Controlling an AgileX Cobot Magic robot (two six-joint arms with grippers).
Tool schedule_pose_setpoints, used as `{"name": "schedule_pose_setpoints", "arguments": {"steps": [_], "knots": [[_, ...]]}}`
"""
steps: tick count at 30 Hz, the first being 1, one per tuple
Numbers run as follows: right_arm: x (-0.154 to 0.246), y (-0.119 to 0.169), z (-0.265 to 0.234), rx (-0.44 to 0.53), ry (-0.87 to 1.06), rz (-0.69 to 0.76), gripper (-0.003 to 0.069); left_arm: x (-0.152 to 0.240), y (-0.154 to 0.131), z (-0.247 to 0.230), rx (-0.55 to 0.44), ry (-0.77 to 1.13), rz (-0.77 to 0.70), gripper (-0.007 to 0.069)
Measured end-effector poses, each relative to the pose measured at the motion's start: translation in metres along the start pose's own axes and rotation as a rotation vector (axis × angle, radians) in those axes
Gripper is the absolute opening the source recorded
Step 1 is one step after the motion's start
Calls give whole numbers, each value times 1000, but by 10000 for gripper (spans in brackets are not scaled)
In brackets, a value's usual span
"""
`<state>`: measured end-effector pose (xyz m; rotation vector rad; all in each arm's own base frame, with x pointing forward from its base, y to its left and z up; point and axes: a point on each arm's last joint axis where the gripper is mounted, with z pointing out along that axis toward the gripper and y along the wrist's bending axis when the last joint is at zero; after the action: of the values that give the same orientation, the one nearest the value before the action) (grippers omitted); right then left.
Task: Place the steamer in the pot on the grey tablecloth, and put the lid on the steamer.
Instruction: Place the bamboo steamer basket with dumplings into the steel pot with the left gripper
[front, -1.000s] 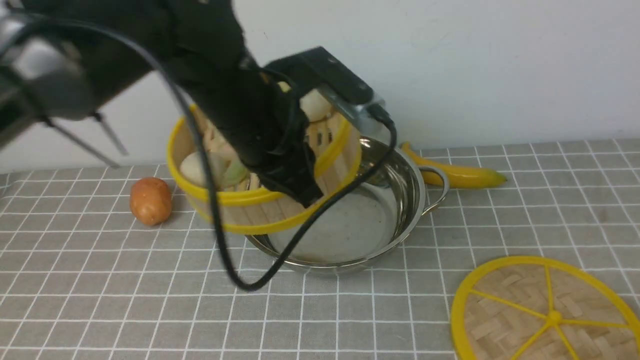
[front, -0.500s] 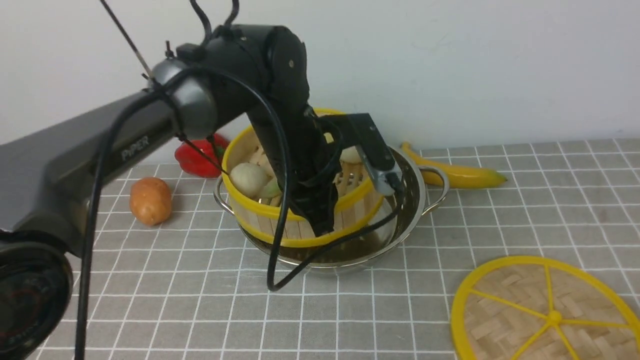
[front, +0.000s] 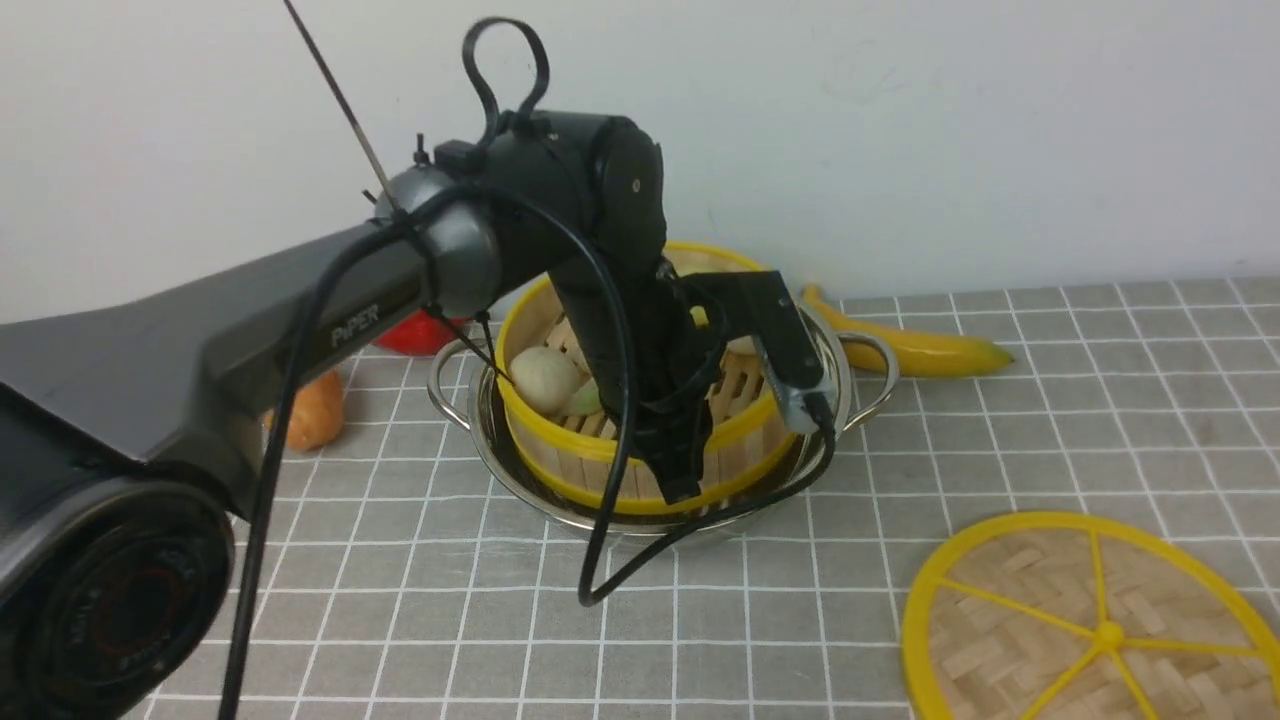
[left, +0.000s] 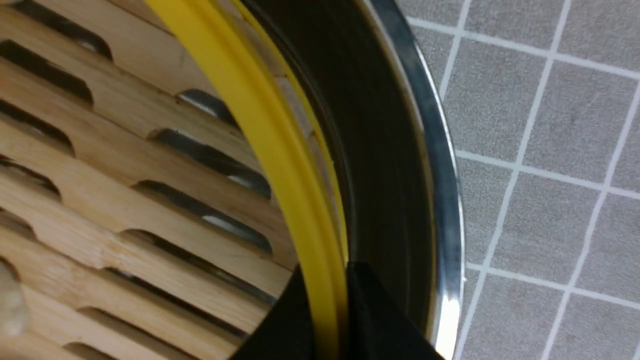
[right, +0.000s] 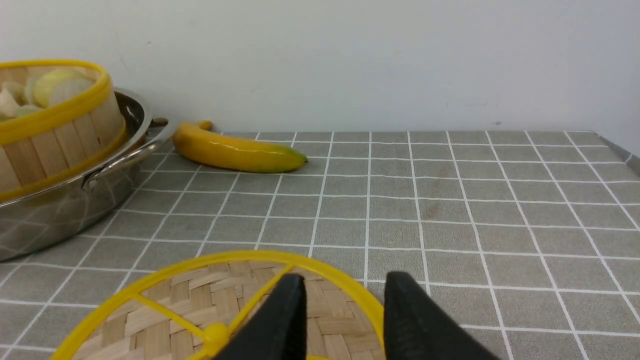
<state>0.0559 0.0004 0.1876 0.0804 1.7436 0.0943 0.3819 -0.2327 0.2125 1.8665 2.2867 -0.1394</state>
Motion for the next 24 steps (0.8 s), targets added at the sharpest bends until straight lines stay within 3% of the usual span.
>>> {"name": "schedule_pose_setpoints", "arguments": {"steps": [15, 21, 23, 24], "knots": [[0, 0, 0, 0, 0, 0, 242, -2, 5, 14, -20, -19, -21, 43], [0, 0, 0, 0, 0, 0, 242, 0, 2, 13, 17, 12, -24, 146], [0, 0, 0, 0, 0, 0, 242, 0, 2, 13, 14, 13, -22, 214], [0, 0, 0, 0, 0, 0, 242, 0, 3, 13, 8, 12, -21, 283]]}}
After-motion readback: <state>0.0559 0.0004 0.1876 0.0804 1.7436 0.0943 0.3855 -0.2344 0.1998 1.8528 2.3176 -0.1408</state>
